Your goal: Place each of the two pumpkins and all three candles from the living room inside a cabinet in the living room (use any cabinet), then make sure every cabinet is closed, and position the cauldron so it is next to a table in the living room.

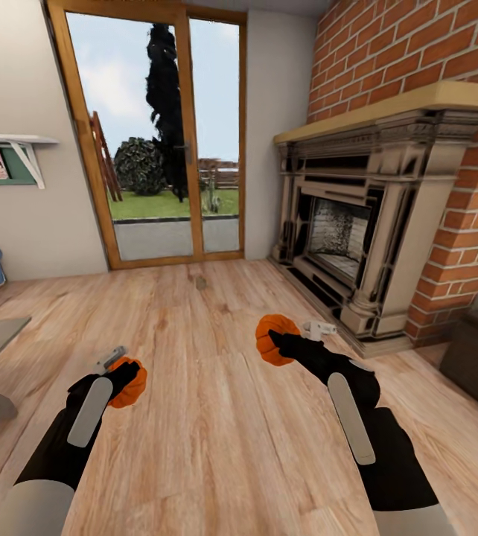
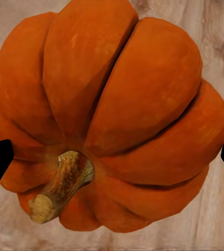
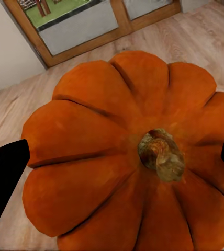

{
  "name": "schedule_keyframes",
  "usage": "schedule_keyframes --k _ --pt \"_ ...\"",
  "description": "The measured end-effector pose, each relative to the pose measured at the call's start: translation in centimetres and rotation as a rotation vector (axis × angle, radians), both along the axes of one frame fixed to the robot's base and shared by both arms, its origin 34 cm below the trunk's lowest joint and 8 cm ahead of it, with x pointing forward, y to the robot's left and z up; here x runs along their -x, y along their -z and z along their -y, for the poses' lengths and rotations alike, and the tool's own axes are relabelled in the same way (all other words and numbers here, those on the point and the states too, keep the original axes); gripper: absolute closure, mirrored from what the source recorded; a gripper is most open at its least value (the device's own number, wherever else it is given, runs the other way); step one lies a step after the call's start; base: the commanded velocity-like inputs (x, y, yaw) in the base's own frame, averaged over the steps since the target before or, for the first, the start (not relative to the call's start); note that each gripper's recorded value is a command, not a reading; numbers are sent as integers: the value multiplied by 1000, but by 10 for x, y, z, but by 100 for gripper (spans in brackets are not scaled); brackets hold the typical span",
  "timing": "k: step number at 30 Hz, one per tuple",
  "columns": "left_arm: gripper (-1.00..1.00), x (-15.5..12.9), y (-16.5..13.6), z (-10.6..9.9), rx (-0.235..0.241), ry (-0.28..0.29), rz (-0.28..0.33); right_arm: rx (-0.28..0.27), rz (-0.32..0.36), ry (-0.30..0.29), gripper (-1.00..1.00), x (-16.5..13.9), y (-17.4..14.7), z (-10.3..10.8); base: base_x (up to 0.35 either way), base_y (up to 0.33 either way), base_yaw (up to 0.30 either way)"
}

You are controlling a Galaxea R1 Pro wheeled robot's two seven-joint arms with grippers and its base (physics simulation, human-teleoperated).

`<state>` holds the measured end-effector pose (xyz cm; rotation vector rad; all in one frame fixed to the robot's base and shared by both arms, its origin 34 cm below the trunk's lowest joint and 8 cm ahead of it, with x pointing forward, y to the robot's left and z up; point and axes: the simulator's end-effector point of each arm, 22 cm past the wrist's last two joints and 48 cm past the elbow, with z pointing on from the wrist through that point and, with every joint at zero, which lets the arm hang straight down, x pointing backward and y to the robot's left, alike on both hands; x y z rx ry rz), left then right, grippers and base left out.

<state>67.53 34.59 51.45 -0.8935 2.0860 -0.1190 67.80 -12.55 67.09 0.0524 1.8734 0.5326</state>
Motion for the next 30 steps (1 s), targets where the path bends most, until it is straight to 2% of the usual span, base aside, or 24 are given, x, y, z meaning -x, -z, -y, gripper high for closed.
schedule_keyframes --k 7,23,30 --pt "100 0 1 0 0 0 -3 6 1 1 100 0 0 4 -298 -176 -89" --pt "100 2 7 0 2 0 -17 6 0 0 100 0 1 3 -334 -75 -2" --pt "100 0 -1 13 7 13 2 2 12 -1 100 2 -6 3 -97 -31 0"
